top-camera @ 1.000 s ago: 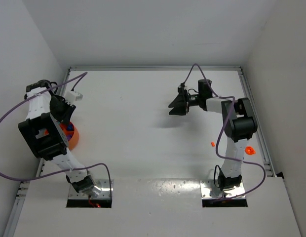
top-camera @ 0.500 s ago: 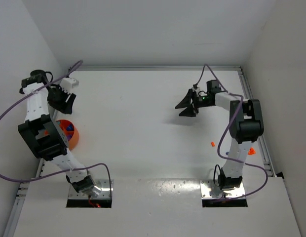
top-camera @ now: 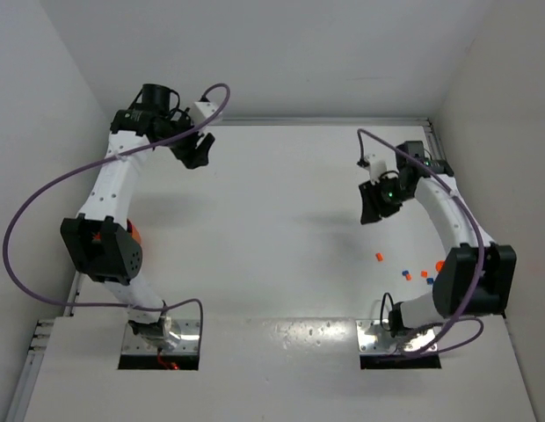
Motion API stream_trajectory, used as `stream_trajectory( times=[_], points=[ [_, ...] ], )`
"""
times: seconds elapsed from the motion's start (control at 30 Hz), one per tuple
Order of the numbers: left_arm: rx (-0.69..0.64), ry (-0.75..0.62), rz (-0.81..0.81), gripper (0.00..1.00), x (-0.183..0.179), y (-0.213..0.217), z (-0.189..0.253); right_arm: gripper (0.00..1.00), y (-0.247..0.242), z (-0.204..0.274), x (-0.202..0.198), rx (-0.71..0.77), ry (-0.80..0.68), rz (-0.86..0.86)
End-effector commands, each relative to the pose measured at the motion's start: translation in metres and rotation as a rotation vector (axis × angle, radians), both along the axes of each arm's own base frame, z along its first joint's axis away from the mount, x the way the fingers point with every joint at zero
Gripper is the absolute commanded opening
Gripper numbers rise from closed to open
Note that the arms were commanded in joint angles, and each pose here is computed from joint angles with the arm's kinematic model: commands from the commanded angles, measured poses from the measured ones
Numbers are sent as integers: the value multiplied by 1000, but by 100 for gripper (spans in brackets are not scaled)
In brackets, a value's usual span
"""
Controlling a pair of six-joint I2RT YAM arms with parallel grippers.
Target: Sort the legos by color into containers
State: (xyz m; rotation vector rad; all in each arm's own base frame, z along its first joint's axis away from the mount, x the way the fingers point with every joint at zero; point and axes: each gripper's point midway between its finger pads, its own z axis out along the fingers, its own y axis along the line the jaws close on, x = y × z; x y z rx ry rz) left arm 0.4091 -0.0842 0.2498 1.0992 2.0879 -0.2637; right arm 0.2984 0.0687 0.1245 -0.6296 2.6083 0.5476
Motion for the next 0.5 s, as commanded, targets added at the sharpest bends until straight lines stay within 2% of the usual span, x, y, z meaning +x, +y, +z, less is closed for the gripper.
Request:
stream_trajectory(
  times=[0.0, 0.13, 0.2, 0.47],
  points=[
    [-43, -20, 12, 66, 15, -8, 13, 39, -38, -11, -54, -180, -3, 198],
    [-81, -16, -44, 67, 32, -34, 17, 37, -60, -31, -103, -285, -32, 385],
    [-97, 16, -58, 67, 38, -47, 4, 37, -75, -36, -116, -371, -56, 441],
    [-177, 53, -79, 67, 62, -68, -23, 35, -122, -29, -124, -453, 65, 572]
  ],
)
